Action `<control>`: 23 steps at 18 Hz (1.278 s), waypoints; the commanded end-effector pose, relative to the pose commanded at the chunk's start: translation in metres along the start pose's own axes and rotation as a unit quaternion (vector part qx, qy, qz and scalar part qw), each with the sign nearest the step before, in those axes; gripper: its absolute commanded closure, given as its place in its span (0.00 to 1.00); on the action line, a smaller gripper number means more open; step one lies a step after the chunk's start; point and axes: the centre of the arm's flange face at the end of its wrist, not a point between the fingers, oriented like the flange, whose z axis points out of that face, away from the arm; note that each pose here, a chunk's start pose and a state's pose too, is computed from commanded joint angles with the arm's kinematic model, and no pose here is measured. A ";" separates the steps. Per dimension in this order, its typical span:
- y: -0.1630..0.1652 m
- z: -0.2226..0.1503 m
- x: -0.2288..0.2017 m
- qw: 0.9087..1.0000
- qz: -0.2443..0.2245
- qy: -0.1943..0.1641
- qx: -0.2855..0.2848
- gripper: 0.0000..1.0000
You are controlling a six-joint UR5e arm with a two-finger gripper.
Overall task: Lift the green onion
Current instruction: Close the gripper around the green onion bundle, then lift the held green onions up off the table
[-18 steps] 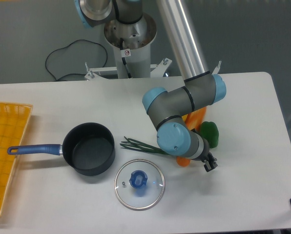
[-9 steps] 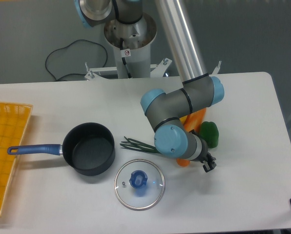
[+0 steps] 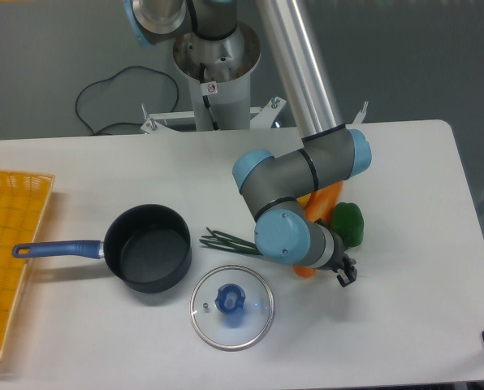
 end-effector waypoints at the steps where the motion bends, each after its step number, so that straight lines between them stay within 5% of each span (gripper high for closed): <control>1: 0.000 0.000 0.000 1.000 0.000 0.000 0.000 0.87; 5: 0.001 -0.002 0.000 1.000 -0.001 -0.001 0.000 0.97; 23: 0.040 -0.054 0.029 0.999 0.016 -0.026 0.018 0.98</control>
